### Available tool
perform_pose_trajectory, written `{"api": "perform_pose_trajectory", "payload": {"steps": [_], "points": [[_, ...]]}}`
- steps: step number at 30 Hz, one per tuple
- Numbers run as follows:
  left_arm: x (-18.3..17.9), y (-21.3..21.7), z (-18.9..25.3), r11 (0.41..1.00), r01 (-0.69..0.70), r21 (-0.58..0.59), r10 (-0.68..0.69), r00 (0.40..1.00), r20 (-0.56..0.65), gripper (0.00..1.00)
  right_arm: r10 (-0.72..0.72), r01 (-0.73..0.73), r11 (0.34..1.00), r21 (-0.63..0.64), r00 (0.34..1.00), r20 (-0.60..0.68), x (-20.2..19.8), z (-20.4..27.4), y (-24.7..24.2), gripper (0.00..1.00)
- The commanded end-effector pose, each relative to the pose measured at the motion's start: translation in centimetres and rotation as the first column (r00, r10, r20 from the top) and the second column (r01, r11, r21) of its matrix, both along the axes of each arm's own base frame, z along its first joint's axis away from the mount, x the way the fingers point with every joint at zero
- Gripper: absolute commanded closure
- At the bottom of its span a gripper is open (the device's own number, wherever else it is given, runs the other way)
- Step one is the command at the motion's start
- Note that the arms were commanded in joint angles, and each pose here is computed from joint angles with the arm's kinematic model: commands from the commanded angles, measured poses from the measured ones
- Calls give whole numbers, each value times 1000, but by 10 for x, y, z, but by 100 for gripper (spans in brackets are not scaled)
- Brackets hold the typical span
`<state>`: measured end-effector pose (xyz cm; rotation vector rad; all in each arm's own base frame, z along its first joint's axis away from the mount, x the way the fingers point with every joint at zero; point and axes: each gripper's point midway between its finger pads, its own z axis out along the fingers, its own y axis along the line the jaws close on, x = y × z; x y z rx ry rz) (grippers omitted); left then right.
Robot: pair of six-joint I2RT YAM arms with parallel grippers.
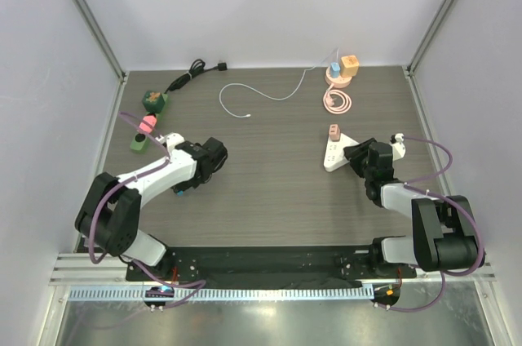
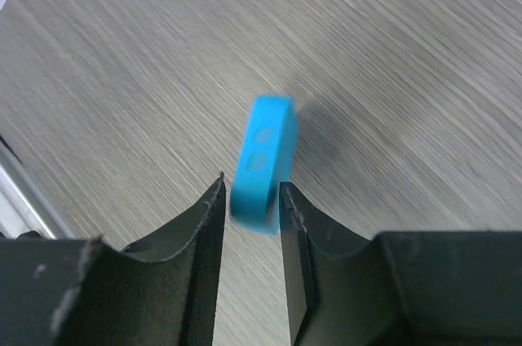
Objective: Pull the plug off the socket
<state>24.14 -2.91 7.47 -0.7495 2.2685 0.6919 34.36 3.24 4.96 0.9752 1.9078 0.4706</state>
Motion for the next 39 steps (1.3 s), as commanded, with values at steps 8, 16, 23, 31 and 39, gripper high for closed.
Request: {"api": "perform_pose_trajectory", "payload": {"steps": [8,16,23,31,39], "points": [[8,30,-9,987,-158,15,158,987,-6,57,1,-30,994,-103,963,-269,-46,-59,-13,99],[22,21,36,993,-79,90,74,995,60,1,3,-33,994,-103,961,-276,-45,-59,-13,99],[68,-100,33,863,358,-357,-305,932,198,0,2,-31,994,-105,962,-275,-44,-59,-13,99],[84,-295,60,287,822,-493,-658,543,522,12,7,-37,994,-107,962,-274,-45,-60,-13,99],[103,-430,58,8,825,-564,-720,396,569,12,13,-44,993,-108,962,-273,-43,-59,-13,99]]}}
